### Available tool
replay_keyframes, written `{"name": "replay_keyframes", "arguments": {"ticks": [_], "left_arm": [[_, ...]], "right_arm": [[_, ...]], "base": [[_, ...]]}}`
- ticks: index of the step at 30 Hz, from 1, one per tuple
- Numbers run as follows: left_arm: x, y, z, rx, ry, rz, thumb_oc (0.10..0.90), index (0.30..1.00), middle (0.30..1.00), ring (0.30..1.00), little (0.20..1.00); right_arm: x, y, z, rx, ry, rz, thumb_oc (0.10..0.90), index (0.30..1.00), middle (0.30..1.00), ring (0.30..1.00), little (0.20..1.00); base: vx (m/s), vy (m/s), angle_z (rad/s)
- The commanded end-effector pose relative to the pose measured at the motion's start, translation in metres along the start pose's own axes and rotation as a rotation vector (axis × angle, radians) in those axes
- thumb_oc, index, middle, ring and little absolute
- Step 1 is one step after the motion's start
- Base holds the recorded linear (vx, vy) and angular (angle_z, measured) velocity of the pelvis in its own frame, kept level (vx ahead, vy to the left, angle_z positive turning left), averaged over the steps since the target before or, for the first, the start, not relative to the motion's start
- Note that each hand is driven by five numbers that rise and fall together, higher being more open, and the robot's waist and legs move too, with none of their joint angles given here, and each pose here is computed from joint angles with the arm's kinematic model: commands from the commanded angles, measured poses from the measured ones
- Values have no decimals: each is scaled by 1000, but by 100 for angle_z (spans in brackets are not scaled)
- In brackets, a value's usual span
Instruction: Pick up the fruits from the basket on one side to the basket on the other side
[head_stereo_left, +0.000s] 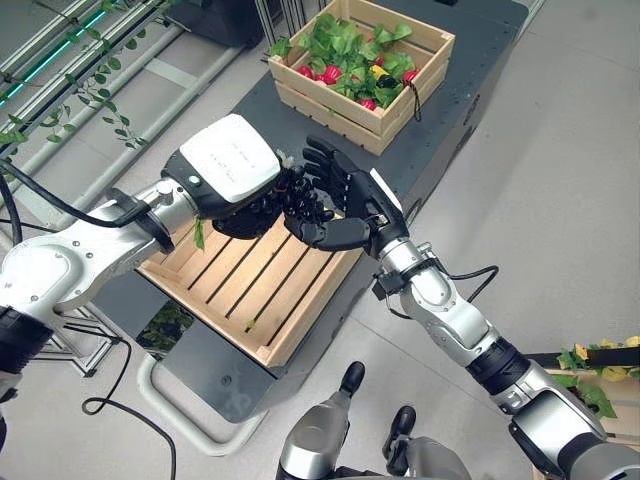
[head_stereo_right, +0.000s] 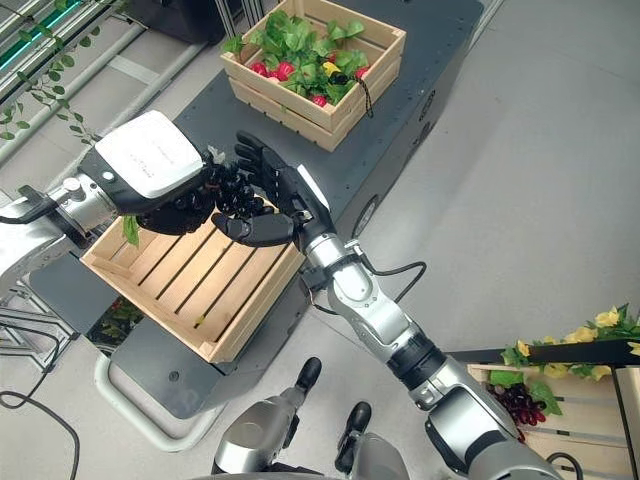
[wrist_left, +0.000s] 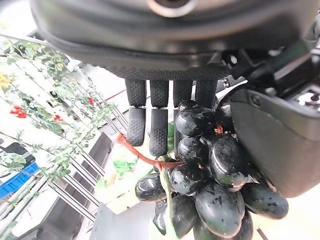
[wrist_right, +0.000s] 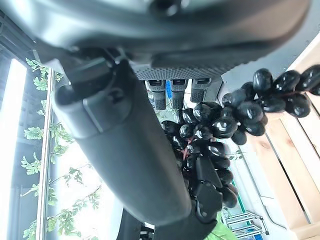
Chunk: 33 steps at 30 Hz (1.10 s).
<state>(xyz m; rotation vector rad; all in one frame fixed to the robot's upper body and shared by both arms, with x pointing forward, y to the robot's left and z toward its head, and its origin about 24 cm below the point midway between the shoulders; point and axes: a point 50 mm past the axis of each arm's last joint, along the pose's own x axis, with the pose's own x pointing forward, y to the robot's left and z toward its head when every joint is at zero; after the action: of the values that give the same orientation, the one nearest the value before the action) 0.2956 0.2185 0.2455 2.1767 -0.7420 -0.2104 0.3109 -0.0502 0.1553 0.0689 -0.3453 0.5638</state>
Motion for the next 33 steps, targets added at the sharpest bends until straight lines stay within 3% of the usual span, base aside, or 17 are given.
{"name": "replay_keyframes", "arguments": {"ticks": [1,9,10,13,14,15,33], "left_arm": [[8,-3,12,-158,-1,72,400,300,300,300,300],[13,5,19,-163,-44,102,400,300,300,300,300],[14,6,19,-161,-45,106,400,300,300,300,300],[15,11,19,-155,-47,128,400,300,300,300,300],[15,13,19,-151,-48,138,400,300,300,300,300],[15,13,19,-150,-48,141,400,300,300,300,300],[15,32,11,-109,-13,233,400,300,300,300,300]], "right_arm": [[-2,40,-11,163,-28,56,800,900,900,900,900],[-4,39,-15,145,-8,48,800,900,900,900,900],[-4,39,-15,142,-6,46,759,839,839,839,839],[-3,37,-16,134,4,37,486,429,429,429,429],[-4,36,-16,128,4,33,486,429,429,429,429],[-4,35,-16,124,5,32,400,300,300,300,300],[-8,24,-26,10,60,-12,400,300,300,300,300]], "base": [[0,0,0],[0,0,0],[0,0,0],[0,0,0],[0,0,0],[0,0,0],[0,0,0]]}}
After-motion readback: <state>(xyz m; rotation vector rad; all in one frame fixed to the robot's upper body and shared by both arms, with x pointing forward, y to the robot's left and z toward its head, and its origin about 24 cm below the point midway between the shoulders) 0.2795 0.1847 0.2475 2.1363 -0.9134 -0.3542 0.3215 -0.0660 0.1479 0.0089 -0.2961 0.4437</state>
